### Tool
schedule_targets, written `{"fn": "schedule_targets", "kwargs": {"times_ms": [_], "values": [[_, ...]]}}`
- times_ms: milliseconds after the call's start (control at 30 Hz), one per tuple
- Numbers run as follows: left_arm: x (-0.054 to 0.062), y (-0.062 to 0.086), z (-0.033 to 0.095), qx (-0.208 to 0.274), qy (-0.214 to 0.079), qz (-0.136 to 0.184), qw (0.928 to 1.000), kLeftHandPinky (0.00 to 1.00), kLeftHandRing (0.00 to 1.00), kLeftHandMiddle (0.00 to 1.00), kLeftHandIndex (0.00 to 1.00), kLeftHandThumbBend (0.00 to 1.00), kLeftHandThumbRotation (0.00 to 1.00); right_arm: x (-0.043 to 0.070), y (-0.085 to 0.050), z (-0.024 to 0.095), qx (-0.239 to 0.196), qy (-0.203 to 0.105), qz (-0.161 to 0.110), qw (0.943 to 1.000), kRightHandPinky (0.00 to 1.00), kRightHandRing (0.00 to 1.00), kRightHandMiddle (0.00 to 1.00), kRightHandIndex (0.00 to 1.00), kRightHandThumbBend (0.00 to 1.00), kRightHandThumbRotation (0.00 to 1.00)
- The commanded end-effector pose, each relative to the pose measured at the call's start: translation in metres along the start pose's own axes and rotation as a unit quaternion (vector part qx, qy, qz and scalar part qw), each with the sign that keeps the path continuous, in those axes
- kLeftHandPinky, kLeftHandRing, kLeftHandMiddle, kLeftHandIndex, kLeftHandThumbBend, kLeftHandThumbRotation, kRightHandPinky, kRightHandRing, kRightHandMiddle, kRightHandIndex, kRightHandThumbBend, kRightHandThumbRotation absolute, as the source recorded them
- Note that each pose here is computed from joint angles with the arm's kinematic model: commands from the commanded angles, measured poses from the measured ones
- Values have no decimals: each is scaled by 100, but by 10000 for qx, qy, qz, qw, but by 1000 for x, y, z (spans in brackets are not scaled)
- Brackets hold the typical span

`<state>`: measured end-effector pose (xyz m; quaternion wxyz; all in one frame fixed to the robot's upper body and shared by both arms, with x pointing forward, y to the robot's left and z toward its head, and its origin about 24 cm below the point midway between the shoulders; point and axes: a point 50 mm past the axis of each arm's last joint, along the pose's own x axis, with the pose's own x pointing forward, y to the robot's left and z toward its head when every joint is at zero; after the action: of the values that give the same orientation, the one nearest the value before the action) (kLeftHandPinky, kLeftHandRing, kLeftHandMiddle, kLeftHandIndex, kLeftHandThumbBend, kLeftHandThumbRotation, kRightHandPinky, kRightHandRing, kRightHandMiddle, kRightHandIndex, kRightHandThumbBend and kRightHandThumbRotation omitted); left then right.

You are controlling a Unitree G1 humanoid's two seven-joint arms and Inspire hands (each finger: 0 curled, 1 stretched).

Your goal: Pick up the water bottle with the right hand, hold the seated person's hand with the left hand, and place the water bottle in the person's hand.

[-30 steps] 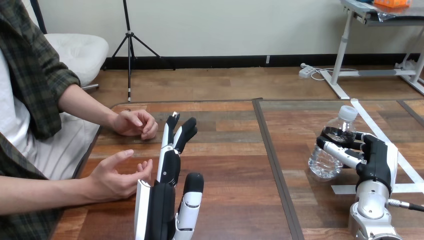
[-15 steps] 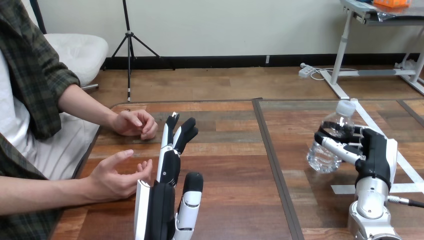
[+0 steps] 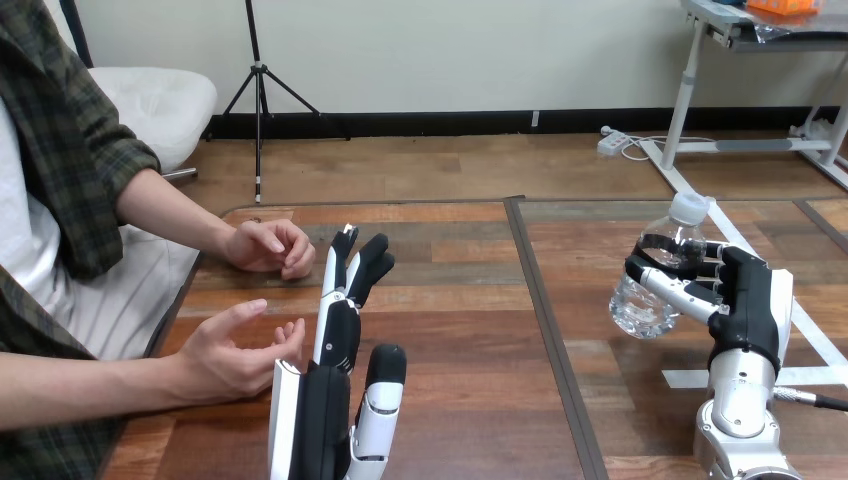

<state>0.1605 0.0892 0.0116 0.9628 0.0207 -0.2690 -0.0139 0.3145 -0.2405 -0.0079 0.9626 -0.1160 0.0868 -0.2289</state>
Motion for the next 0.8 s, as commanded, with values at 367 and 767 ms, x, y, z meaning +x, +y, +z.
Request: {"fn": "schedule_targets", "kwargs": {"times_ms": [367,767], "values": [[8,-9,8,-269,-213,223,9992,98,89,92,99,39,100,13,5,49,173,-1175,-29,9929,43,46,50,54,78,0],[10,-5,8,-90,-158,71,9998,96,90,92,99,39,100,9,7,54,351,-1520,76,9877,42,45,50,54,78,0]]}}
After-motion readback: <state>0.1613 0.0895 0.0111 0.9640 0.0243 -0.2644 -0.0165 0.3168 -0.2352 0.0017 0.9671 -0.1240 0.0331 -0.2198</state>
